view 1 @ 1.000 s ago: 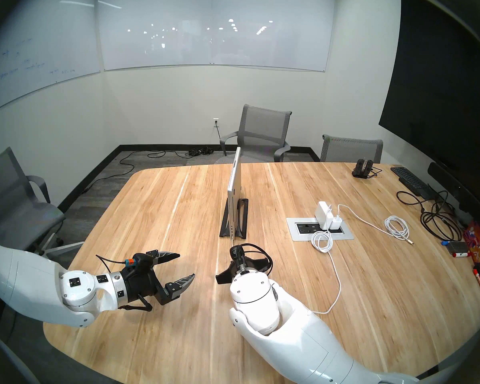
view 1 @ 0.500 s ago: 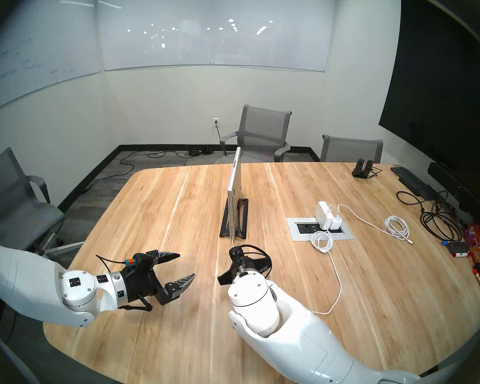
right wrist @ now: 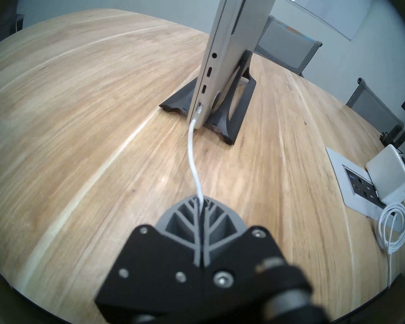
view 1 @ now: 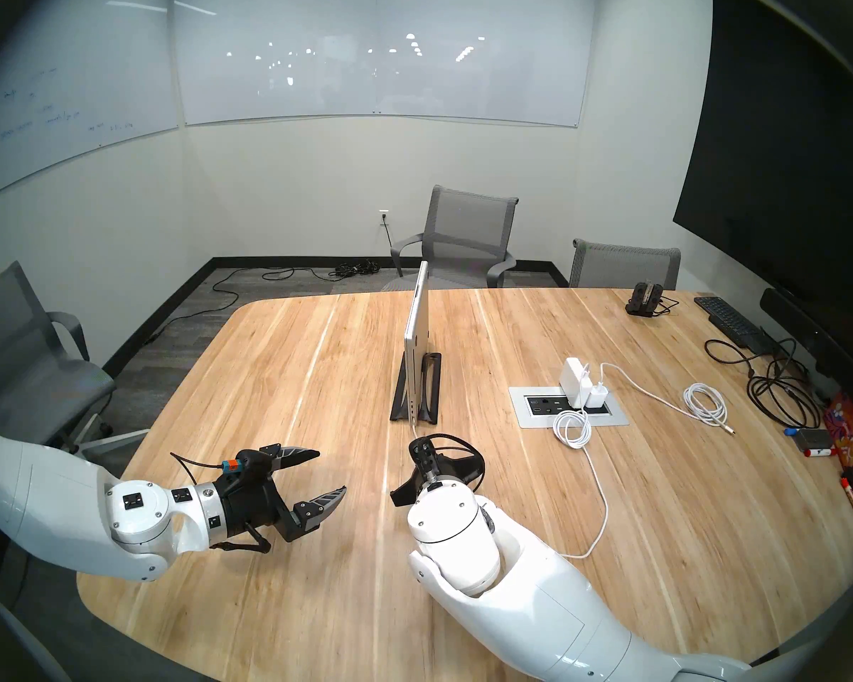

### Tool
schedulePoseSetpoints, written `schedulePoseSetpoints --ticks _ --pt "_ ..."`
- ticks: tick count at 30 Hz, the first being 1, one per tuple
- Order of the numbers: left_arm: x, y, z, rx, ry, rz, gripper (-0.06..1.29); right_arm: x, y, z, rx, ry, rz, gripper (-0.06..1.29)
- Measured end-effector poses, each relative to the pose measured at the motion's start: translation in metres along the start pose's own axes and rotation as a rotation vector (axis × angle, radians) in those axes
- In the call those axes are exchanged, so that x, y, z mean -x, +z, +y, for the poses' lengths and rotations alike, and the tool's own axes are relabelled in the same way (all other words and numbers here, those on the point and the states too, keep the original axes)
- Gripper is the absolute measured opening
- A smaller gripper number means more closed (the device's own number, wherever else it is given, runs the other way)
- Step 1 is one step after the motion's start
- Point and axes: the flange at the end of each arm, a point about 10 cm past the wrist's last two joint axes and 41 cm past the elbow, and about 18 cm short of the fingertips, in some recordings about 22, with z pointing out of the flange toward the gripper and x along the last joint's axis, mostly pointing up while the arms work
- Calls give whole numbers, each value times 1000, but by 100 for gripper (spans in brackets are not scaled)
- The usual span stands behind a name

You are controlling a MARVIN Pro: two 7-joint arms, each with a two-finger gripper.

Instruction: Plug the charging cable into the port of a MacBook

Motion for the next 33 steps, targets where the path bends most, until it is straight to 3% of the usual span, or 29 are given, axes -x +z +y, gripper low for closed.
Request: schedulePoseSetpoints --ticks 33 --pt "0 0 0 0 0 0 120 3 1 -7 11 -81 25 -2"
